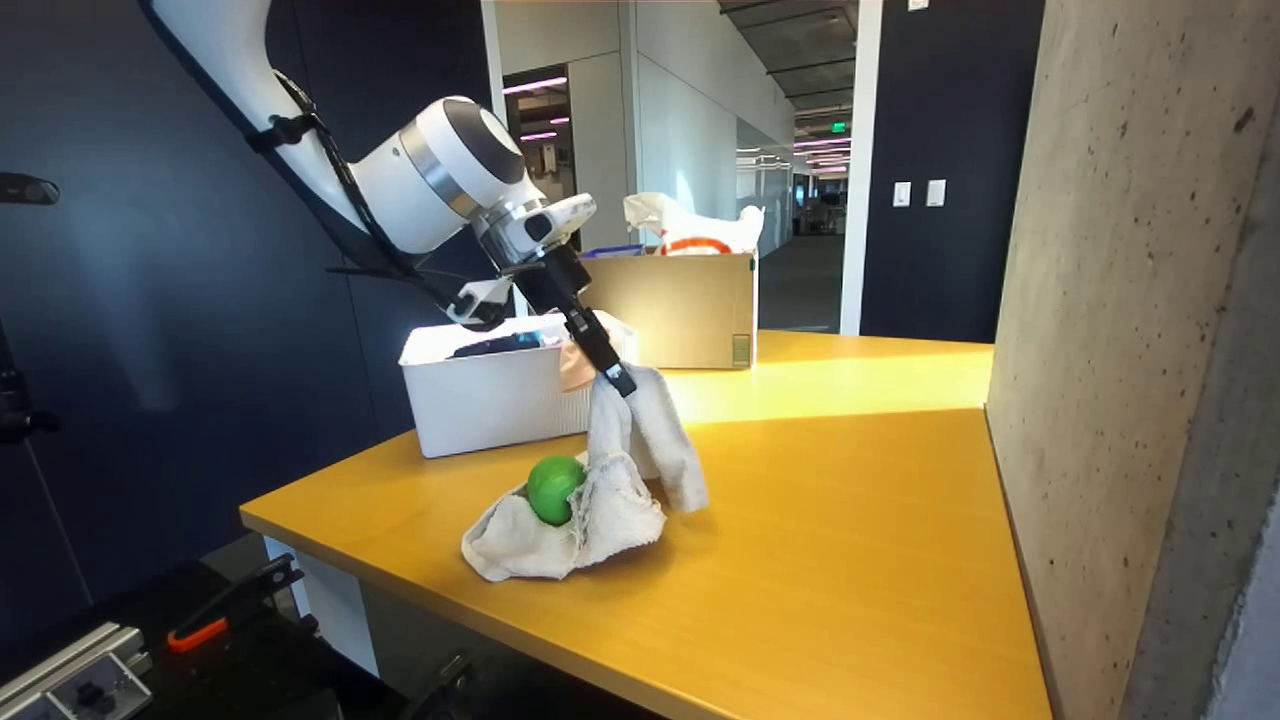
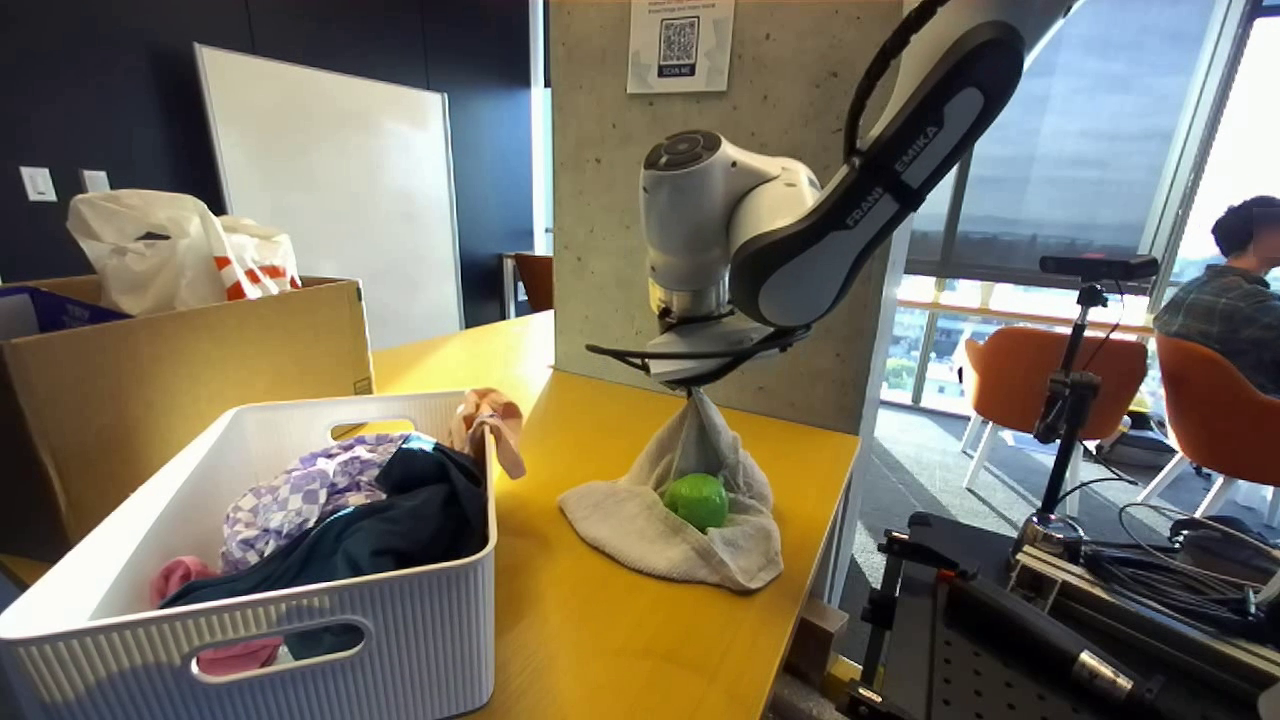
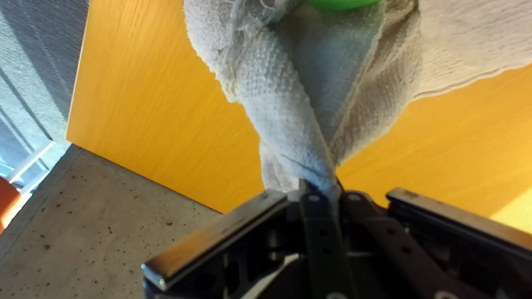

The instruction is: Put the apple on the towel and cover it, then put it in the basket

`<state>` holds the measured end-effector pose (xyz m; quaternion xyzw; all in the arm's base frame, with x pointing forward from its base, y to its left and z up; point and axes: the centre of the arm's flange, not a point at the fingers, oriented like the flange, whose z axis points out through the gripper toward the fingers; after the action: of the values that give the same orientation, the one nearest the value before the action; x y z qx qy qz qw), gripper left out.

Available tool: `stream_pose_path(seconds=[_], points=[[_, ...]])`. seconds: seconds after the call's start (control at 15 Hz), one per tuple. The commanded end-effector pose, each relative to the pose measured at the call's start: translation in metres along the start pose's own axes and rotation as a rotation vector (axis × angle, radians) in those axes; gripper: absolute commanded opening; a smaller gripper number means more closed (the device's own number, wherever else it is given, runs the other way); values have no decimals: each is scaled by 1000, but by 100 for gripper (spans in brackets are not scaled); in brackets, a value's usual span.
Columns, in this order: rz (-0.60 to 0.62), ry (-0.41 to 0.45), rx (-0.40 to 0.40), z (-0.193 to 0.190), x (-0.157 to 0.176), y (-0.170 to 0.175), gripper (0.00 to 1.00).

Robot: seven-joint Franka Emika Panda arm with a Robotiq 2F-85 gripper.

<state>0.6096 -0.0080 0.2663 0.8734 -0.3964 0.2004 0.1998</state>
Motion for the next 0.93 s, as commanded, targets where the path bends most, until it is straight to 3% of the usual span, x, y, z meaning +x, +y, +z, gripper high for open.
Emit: stream_pose_path(seconds=[0.0,0.8,0.87], points=[[8,31,24,-19,-22,-12,1],[-163,31,-51,-10,-103,-74,1],[-168,28,-55,-8,-105,-76,8]])
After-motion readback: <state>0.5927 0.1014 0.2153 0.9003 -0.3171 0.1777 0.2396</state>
